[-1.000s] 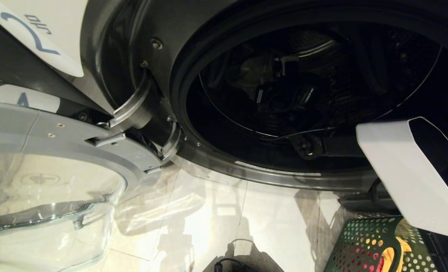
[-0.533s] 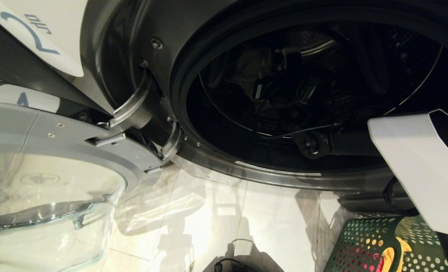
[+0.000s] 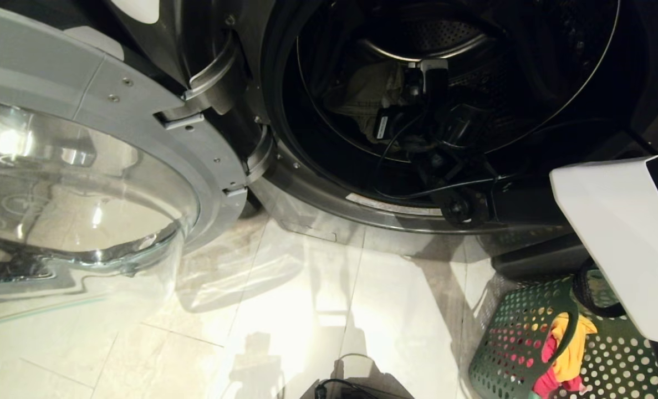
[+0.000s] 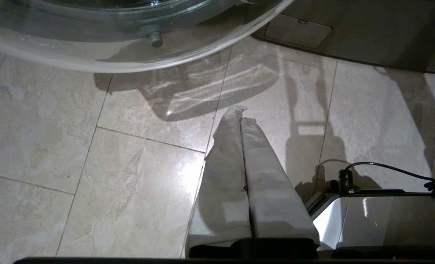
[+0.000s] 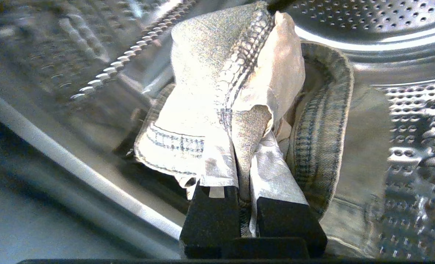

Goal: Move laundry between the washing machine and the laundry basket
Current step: Pick a cloth and place it into the basket

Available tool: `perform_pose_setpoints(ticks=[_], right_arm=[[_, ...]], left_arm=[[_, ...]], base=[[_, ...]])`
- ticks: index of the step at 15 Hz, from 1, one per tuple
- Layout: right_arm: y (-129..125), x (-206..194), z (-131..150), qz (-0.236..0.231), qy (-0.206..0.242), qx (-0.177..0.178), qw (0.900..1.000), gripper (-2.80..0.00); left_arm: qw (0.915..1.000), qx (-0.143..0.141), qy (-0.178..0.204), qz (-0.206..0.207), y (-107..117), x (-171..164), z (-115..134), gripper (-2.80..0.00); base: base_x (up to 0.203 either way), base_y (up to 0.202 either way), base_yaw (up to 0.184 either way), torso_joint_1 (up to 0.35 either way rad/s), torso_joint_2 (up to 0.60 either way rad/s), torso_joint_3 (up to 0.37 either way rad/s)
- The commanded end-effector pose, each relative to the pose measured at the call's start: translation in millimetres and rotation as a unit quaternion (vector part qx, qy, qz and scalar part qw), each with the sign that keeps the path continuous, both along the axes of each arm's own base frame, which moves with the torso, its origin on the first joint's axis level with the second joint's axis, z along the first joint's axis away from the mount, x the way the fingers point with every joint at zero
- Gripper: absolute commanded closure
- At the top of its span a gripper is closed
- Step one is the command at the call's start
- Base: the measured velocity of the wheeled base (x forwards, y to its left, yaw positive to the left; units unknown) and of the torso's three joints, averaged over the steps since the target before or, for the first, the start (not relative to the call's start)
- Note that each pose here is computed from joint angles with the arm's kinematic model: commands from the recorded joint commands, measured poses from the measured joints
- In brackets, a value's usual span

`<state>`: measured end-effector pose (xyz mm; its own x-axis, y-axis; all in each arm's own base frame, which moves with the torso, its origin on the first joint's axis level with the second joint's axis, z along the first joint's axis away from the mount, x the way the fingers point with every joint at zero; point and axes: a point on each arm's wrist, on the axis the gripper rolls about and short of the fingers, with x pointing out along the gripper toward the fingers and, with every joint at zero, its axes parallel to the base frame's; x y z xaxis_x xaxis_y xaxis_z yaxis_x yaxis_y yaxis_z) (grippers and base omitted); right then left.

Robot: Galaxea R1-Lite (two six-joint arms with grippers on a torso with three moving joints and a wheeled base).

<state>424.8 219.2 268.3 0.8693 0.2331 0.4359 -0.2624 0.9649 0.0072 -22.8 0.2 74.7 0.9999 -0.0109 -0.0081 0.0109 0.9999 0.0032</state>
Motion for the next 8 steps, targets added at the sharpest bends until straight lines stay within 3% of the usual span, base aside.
perform_pose_setpoints(ticks=[1,8], right_arm=[[-1.2,-4.3,7.9,0.0,-0.009,0.005,1.0,0.0],[-8.9,-18.9,33.8,0.0,-0.032,0.016,0.999,0.0]], left_arm=[[1.0,0.0,0.001,0.0,0.0,0.1,0.1,0.0],[1.0,0.0,0.001,0.0,0.0,0.1,0.1,0.0]], base=[[-0.126,0.0,0.003,-0.007,0.0,0.006],[0.0,0.0,0.0,0.0,0.0,0.0]])
